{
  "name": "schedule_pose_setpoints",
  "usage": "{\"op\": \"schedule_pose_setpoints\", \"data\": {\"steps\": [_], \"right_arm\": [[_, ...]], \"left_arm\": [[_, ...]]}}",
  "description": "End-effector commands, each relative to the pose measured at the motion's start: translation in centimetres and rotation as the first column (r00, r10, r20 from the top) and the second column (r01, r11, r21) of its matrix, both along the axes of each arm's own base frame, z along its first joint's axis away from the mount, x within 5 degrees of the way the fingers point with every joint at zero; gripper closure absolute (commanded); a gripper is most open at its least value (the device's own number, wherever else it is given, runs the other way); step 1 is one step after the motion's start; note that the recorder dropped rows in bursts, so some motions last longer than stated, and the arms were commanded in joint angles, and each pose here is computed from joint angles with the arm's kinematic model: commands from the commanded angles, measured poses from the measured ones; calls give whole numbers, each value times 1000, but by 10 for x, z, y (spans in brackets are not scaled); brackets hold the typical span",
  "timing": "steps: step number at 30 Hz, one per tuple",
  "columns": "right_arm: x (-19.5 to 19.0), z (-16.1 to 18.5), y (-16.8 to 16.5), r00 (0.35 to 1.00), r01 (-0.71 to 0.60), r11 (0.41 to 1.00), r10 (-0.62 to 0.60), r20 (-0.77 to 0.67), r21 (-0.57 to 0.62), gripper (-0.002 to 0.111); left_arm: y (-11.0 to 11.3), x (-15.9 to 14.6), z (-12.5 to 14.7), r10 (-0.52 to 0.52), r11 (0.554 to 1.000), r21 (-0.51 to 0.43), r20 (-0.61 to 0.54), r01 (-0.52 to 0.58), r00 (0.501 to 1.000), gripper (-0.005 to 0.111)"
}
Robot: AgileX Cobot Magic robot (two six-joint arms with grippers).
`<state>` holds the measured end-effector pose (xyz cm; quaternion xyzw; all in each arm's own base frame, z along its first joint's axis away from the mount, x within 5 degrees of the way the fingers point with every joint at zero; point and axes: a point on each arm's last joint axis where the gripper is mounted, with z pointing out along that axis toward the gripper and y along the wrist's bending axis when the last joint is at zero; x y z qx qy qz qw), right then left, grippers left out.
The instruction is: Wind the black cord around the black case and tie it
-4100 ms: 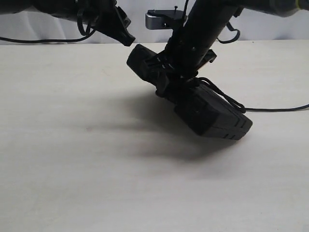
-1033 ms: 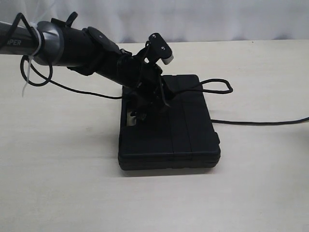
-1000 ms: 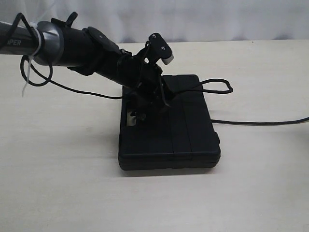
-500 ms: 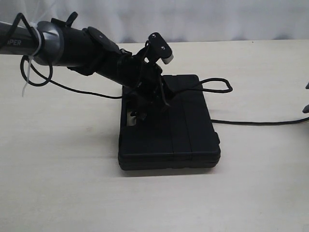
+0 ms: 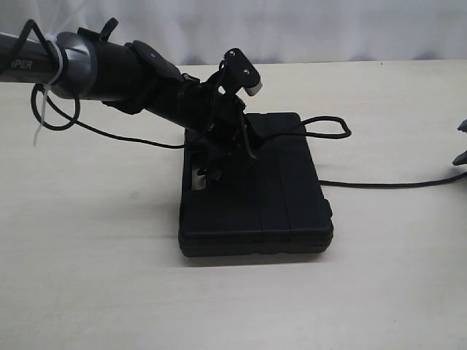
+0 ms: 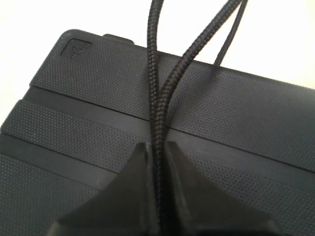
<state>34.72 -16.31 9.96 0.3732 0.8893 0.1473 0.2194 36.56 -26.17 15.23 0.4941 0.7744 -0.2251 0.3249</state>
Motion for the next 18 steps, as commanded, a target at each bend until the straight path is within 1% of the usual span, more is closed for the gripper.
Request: {"op": "schedule_pose_setpoints", "data": {"steps": [1,4,5,10,13,16,18], "right_arm": [[-1,-28,8,990,-117,988,124,-69,96,81],[-2,-31,9,982,-169,982,175,-68,89,103],[-2,-30,9,981,-179,980,185,-62,90,104],[4,-27,19,971,-239,964,240,7,121,104],[13,-21,38,946,-325,941,322,47,95,104],[24,-7,61,897,-436,900,434,83,18,104],[30,7,79,843,-527,849,527,108,-37,104]], "left_arm": [[1,1,6,14,1000,-15,6,-14,1000,105],[1,1,6,17,1000,-14,8,-17,1000,105],[1,1,6,17,1000,-14,8,-17,1000,105],[1,1,6,17,1000,-14,8,-17,1000,105],[1,1,6,18,1000,-14,9,-18,1000,105],[2,2,6,21,1000,-13,12,-21,1000,105],[2,3,6,30,1000,-7,23,-30,999,105]]}}
